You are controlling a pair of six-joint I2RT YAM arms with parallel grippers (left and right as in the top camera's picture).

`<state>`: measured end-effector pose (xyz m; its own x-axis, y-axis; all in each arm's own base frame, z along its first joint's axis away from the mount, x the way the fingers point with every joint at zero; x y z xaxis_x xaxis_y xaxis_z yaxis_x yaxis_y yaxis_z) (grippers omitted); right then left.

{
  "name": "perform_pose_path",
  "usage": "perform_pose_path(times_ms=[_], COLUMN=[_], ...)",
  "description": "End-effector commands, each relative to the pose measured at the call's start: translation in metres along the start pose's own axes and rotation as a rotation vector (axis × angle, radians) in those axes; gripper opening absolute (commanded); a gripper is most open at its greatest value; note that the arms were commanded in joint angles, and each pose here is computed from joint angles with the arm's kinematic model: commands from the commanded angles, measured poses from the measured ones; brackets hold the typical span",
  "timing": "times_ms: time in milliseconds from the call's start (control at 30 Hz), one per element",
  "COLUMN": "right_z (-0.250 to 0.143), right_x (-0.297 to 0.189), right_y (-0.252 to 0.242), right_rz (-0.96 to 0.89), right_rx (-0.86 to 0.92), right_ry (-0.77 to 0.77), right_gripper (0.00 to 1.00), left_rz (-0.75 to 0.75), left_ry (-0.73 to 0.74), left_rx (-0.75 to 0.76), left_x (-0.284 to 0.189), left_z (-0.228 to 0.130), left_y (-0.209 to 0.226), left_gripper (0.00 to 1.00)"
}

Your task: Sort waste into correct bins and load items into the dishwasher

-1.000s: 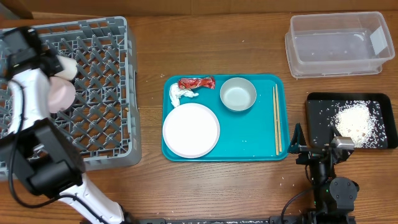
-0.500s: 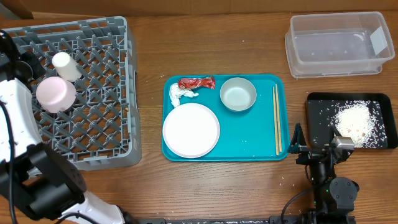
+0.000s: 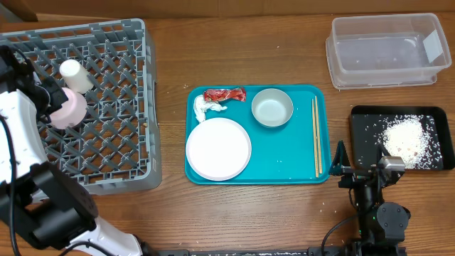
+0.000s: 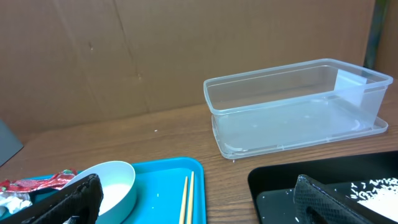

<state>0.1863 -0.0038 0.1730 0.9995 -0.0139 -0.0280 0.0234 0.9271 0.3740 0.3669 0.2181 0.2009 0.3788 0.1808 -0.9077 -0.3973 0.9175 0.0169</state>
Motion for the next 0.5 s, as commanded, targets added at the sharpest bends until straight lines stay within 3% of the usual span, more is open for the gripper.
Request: perform_pose_path(times_ms=[0, 467], right_z=[-0.002, -0.002], right_x=[0.0, 0.0], right_y=[0.0, 0.0], right_rz=[0.008, 0.008], right_rx=[-0.007, -0.007], right_ry=[0.0, 0.0], right_gripper=[1.0, 1.0], left_rz=[-0.043, -0.013], left_ry=[0.039, -0.032], left_rx=[-0.011, -0.008], left_x=[0.015, 0.027], left_z=[-0.005, 0.01], left_y=[-0.003, 0.002], left_gripper=[0.04, 0.04])
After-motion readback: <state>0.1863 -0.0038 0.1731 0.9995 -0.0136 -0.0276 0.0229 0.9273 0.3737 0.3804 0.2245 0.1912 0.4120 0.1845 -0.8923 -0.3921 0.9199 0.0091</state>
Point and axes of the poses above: each gripper's point midway between its finger pads, its own x axis out along the fingers, its own y axis along the line the jaws close on, z = x × y, the point moved 6 cm from there along -x, back along the fingers, and after that the axes turned 12 degrees about x, right-handed, at the moved point
